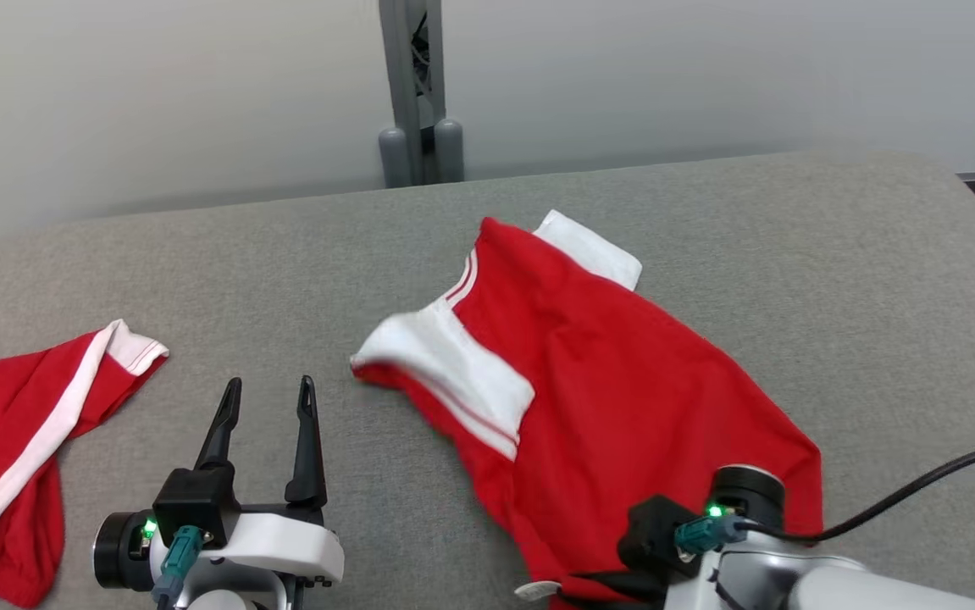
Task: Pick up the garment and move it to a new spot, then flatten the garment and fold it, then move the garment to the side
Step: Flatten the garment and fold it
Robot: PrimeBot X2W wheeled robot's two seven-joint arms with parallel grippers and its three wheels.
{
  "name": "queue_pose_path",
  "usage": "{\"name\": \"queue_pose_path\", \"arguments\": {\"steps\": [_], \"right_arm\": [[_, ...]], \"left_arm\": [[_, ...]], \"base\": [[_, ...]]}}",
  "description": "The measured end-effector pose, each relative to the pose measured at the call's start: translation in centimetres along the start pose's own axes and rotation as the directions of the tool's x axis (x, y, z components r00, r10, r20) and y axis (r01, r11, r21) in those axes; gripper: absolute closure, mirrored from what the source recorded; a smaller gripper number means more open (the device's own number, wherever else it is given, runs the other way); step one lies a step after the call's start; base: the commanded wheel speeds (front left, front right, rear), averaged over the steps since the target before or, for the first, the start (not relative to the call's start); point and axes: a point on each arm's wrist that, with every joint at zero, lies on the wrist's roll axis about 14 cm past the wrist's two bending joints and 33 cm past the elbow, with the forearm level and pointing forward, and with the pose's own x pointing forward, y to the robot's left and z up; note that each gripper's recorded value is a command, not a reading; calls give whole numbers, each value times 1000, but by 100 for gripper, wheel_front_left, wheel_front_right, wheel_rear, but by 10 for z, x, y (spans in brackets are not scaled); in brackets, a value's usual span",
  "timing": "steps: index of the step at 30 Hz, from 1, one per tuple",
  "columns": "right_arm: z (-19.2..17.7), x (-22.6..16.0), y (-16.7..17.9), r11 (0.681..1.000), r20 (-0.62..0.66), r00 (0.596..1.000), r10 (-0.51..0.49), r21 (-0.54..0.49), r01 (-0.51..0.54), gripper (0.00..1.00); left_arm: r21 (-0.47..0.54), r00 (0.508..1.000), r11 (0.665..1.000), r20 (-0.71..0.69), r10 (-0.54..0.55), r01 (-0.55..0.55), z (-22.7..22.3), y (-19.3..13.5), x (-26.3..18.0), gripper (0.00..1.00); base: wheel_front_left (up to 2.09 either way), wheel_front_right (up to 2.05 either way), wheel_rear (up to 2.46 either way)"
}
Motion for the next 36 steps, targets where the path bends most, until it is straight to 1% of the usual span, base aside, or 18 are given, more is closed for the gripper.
{"name": "queue_pose_path", "arguments": {"steps": [3,5,7,11,12,13,16,19,23,26,28,30,32,33,36], "right_arm": [[-11,-25,0,999,-72,997,-20,24,22,100],[-25,-38,0,998,-130,991,-32,50,39,100],[-40,-48,-2,996,-182,982,-48,68,61,100],[-58,-60,-10,992,-239,967,-86,67,105,100],[-64,-61,-11,991,-254,963,-94,66,114,89],[-67,-62,-13,991,-255,961,-105,56,123,0],[-79,-65,-18,985,-283,952,-119,89,150,0],[-79,-65,-24,980,-265,955,-136,105,169,0],[-74,-71,-47,966,-231,954,-193,125,226,0],[-64,-78,-70,944,-169,950,-264,156,291,0],[-55,-87,-91,923,-120,936,-332,165,349,0],[-48,-99,-114,891,-68,908,-414,176,419,0],[-37,-114,-139,848,3,865,-502,202,491,0],[-30,-121,-150,825,47,838,-544,212,524,0],[-18,-148,-181,747,158,733,-662,228,625,0]], "left_arm": [[-3,999,999,10,-33,33,3,-12,3,0],[-4,999,999,14,-49,49,5,-17,4,0],[-5,998,998,16,-58,58,5,-20,5,0],[-5,998,998,15,-68,68,5,-23,5,0],[-5,997,998,14,-70,70,5,-23,5,0],[-5,997,997,12,-71,71,4,-23,5,0],[-4,997,997,9,-73,73,3,-24,6,0],[-4,997,997,7,-75,76,2,-24,6,0],[1,997,997,5,-78,78,1,-25,7,0],[2,996,996,2,-85,85,0,-27,8,0],[1,996,996,4,-90,90,1,-29,9,0],[1,996,996,6,-94,94,1,-31,10,0],[1,995,995,6,-101,101,1,-33,11,0],[0,994,994,5,-105,105,1,-35,11,0],[-1,993,993,5,-120,120,1,-40,13,0]], "base": [[0,0,0],[0,0,0],[0,0,0],[0,0,0],[0,0,0],[0,0,0],[0,0,0],[0,0,0],[0,0,0],[0,0,0],[0,0,0],[0,0,0],[0,0,0],[0,0,0],[0,0,0]]}}
